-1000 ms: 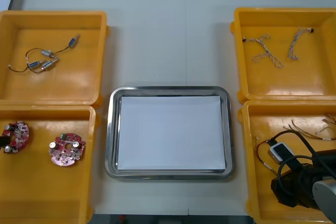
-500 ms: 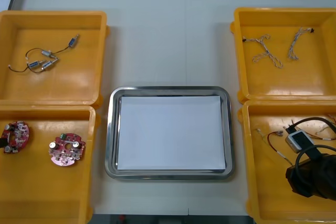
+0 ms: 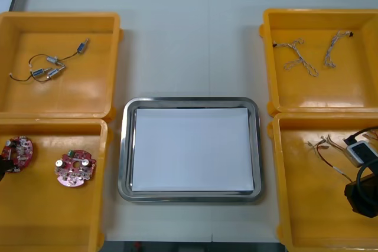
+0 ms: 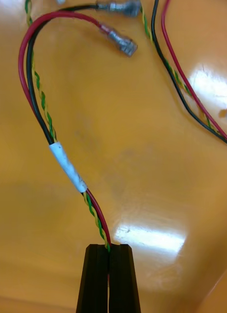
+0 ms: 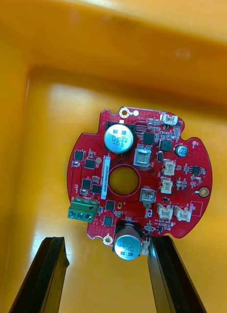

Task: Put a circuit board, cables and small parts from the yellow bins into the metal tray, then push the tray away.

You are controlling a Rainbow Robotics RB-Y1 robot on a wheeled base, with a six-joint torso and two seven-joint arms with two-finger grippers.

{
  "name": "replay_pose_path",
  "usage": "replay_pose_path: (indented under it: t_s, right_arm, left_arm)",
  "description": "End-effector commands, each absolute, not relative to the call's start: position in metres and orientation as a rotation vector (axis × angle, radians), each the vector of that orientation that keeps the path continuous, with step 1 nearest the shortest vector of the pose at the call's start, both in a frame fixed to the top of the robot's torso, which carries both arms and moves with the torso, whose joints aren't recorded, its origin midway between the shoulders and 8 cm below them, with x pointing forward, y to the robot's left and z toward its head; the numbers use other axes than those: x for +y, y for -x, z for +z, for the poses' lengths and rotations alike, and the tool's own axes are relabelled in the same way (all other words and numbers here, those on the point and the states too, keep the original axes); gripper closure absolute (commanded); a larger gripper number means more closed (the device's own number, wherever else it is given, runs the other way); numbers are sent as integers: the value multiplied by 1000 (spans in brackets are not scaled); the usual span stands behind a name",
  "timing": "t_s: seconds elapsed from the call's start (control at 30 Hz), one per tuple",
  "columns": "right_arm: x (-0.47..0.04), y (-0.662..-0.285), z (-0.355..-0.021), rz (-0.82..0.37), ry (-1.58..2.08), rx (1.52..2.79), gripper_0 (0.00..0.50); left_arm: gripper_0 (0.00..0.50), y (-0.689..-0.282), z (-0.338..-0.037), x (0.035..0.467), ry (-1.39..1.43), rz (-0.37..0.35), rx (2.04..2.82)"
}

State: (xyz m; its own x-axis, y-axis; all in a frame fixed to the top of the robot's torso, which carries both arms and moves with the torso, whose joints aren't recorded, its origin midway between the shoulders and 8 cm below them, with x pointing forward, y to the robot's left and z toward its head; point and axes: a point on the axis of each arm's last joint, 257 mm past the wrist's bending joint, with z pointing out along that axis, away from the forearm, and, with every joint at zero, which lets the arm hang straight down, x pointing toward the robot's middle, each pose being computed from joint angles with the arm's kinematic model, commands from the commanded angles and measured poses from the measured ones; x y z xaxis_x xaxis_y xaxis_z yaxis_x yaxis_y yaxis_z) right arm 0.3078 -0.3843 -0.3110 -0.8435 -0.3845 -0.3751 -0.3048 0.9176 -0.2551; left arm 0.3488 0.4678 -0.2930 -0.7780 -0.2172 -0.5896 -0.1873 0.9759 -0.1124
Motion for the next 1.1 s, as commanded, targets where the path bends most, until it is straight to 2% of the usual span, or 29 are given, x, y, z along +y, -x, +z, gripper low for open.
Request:
replay_pose_path:
  t_s: [0.03, 0.43, 0.47, 0.5, 0.53, 0.6, 0.93, 1.1]
  right_arm:
    - [-412, -306, -305, -312, 526, 2663, 500]
    - [-414, -298, -313, -295, 518, 2690, 495]
    - [-413, -298, -313, -294, 521, 2689, 425]
    - [-412, -299, -313, -292, 526, 2687, 294]
    - [-411, -299, -313, -288, 530, 2686, 135]
    - [-411, -299, -313, -285, 530, 2684, 0]
    - [-396, -322, -300, -254, 543, 2635, 0]
    - [-380, -335, -292, -221, 582, 2610, 0]
  left_arm:
    - [12, -339, -308, 463, 266, -48, 2506]
    - [12, -348, -308, 459, 318, -50, 2503]
    - [12, -348, -308, 459, 324, -50, 2502]
    - [14, -349, -307, 459, 324, -51, 2500]
    - [14, -350, -307, 458, 325, -52, 2499]
    - [22, -351, -306, 458, 327, -52, 2497]
    - [67, -358, -303, 458, 345, -44, 2486]
    - [67, -360, -302, 457, 350, -40, 2488]
